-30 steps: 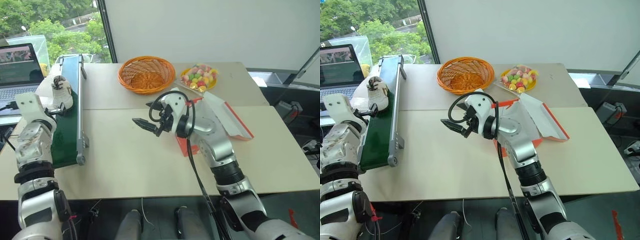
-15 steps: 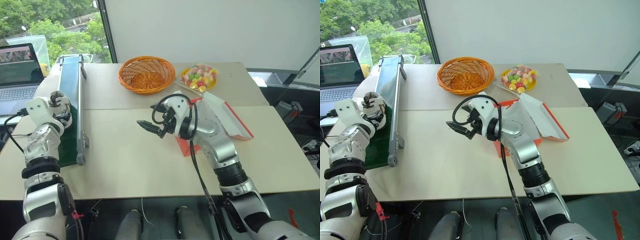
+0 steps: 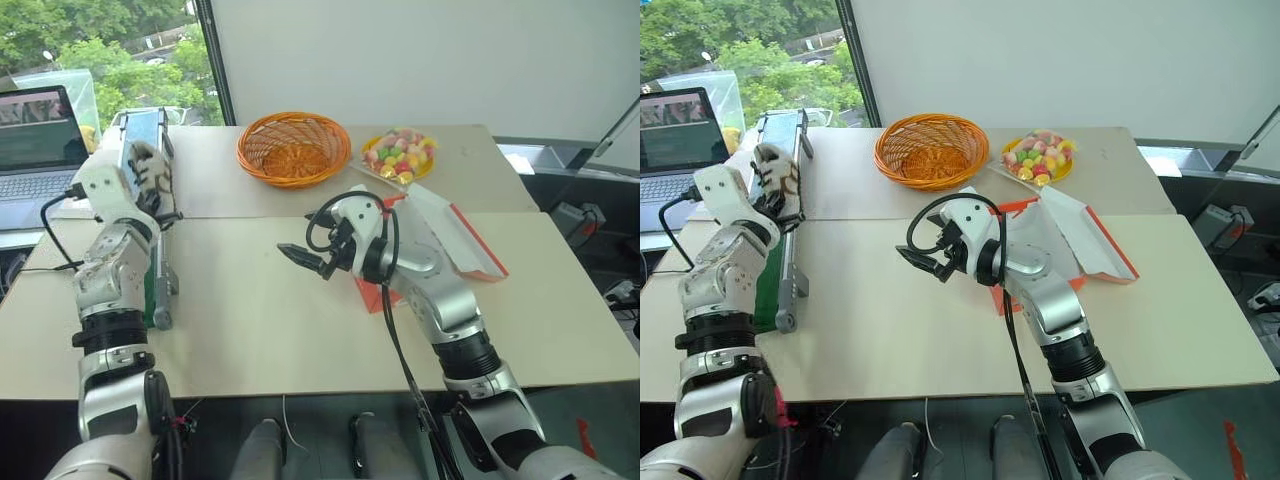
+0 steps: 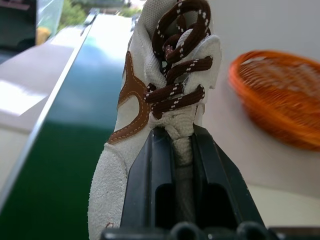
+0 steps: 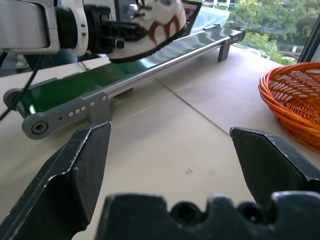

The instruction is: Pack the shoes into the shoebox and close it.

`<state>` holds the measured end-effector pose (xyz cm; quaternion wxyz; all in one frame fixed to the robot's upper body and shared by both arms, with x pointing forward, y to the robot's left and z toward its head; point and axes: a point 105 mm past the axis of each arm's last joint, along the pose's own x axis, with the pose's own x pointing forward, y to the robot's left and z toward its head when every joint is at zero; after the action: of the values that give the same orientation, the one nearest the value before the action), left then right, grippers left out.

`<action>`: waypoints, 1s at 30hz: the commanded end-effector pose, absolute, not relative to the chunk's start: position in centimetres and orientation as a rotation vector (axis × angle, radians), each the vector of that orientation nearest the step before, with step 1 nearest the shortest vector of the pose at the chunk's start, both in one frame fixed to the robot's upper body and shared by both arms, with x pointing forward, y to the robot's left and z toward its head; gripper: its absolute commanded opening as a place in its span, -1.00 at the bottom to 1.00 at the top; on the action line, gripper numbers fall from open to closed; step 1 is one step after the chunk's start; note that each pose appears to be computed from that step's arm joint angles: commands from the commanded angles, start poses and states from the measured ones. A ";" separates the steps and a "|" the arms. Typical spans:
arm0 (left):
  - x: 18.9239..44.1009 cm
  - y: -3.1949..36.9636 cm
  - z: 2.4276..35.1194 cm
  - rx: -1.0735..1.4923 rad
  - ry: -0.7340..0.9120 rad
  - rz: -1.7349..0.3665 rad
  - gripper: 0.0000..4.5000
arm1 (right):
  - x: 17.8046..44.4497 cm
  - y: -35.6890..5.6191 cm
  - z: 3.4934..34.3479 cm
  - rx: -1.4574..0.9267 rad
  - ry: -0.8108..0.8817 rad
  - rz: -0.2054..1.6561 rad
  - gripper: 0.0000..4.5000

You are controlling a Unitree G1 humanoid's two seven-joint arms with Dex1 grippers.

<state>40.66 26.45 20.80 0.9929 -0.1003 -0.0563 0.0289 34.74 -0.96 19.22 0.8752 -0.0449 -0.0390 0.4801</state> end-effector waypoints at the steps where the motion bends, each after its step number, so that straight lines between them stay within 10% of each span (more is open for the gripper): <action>1: 39.1 19.1 24.2 -0.265 -0.239 -0.203 -0.94 | 35.5 -2.2 23.3 0.166 -0.145 0.937 1.00; 8: 36.9 11.0 25.3 -0.421 -0.238 -0.405 -0.94 | 37.8 -5.4 28.0 0.760 -0.135 0.802 1.00; 26: 34.7 1.8 27.7 -0.543 -0.176 -0.691 -0.94 | 38.5 -6.9 26.9 0.750 -0.102 0.703 1.00; 30: 34.4 1.3 27.3 -0.548 -0.152 -0.717 -0.96 | 38.5 -7.1 27.2 0.756 -0.117 0.703 0.53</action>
<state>36.06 3.27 24.87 0.9190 -0.2594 -0.0425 -0.2938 38.82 -6.60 25.80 0.8722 0.3566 -0.0241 0.3340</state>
